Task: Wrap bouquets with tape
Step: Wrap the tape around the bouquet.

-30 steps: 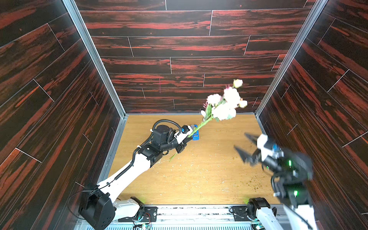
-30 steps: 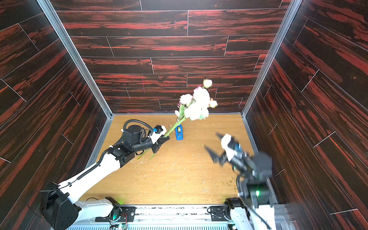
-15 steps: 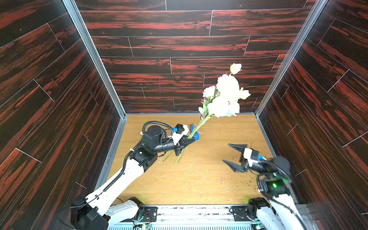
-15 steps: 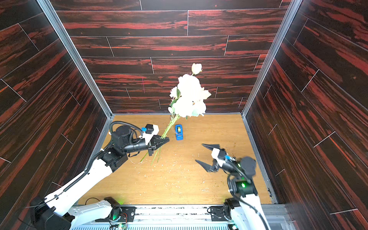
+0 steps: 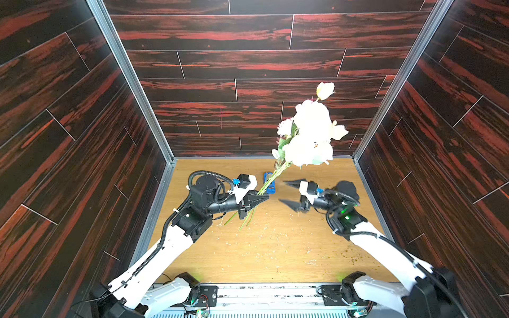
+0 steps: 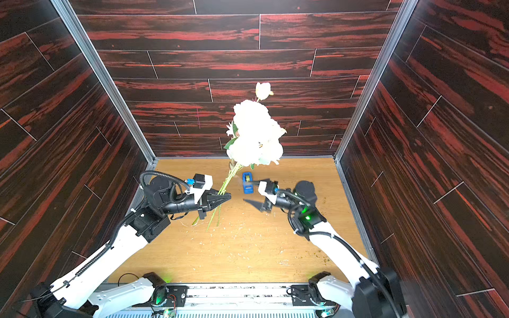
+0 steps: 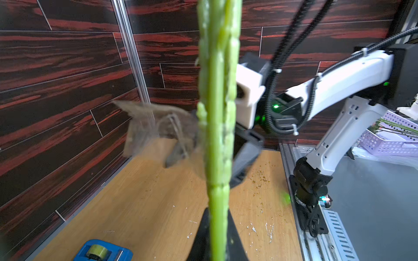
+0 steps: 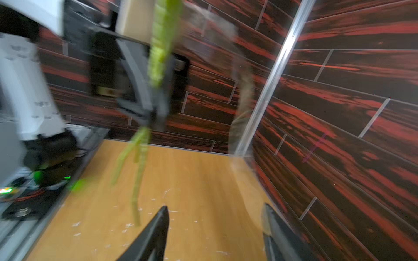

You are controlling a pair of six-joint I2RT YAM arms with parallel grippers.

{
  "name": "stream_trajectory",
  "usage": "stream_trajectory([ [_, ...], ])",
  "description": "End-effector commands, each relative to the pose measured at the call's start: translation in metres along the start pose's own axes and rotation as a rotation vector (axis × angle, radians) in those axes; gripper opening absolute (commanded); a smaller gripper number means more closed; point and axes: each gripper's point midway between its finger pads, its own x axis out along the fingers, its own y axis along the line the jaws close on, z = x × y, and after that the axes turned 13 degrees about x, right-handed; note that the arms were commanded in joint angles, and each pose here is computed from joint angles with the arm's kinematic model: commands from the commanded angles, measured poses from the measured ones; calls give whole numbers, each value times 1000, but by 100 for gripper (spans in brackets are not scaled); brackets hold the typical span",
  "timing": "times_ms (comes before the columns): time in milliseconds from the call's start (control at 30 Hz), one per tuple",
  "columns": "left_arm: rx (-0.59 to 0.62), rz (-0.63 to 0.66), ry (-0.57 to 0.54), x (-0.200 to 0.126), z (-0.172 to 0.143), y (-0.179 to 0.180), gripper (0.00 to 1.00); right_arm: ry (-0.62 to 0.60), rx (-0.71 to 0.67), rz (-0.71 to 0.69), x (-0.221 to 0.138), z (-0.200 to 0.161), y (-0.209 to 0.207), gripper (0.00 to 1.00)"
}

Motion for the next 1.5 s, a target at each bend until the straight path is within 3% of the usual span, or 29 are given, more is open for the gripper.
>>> stream_trajectory([
  [0,53,-9,-63,-10,33,-6,0,-52,-74,-10,10,17,-6,60],
  [233,67,-7,-51,-12,32,-7,0,-63,-77,-24,14,19,-8,55],
  [433,86,25,-16,-12,26,-2,0,-45,-40,-51,12,13,-10,10],
  [500,92,37,3,-12,22,0,0,-39,-28,-45,12,12,-7,0],
  [767,79,215,116,-13,-1,33,0,-23,-8,37,0,9,28,0],
  [1067,26,371,268,-10,-37,71,0,-44,-54,188,0,33,85,0],
  [1333,-4,457,304,-5,-54,94,0,-72,-100,340,31,57,129,0],
  [1467,-15,447,253,3,-53,95,0,-64,-110,377,54,62,143,0],
])
